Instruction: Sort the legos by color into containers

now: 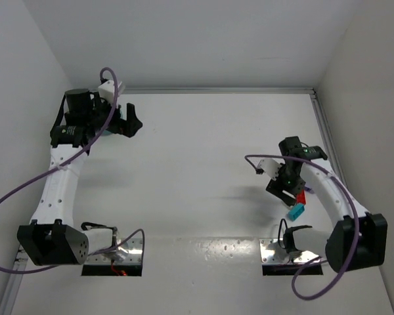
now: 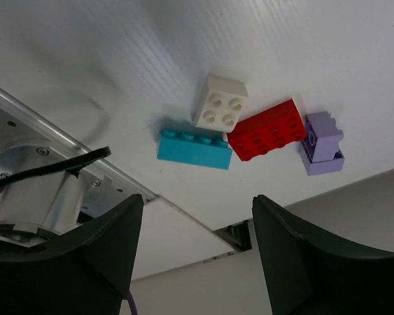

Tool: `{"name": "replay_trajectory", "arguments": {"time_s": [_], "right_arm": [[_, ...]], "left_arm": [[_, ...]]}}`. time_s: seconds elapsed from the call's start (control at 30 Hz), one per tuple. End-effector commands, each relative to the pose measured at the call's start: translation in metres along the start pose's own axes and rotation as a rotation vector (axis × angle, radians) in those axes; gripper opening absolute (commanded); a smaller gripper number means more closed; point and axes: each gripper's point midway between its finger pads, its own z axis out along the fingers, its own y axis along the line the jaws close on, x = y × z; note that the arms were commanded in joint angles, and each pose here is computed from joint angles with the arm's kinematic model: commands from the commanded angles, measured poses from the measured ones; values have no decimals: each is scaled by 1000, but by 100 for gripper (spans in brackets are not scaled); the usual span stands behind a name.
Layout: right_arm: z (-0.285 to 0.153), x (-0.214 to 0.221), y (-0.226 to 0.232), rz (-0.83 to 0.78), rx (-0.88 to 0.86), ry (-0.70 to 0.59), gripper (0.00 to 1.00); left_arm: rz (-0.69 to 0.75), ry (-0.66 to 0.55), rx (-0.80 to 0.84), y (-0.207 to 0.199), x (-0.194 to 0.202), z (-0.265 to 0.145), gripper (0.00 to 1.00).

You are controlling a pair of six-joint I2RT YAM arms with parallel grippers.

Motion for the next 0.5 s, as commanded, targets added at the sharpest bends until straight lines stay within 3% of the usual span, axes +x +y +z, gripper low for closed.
{"name": "replay_trajectory", "arguments": {"time_s": [0.0,0.33,0.47], "right_arm": [[-14,5,-16,32,-2,43,68],[-6,28,-57,263,-25,160,60],[3,39,-44,346,-132,234,55]], "left_arm": [[72,-61,-20,-2,-21,-10,100],[96,-16,-9,15,15,21,100],[76,-16,13,18,14,28,100]]}}
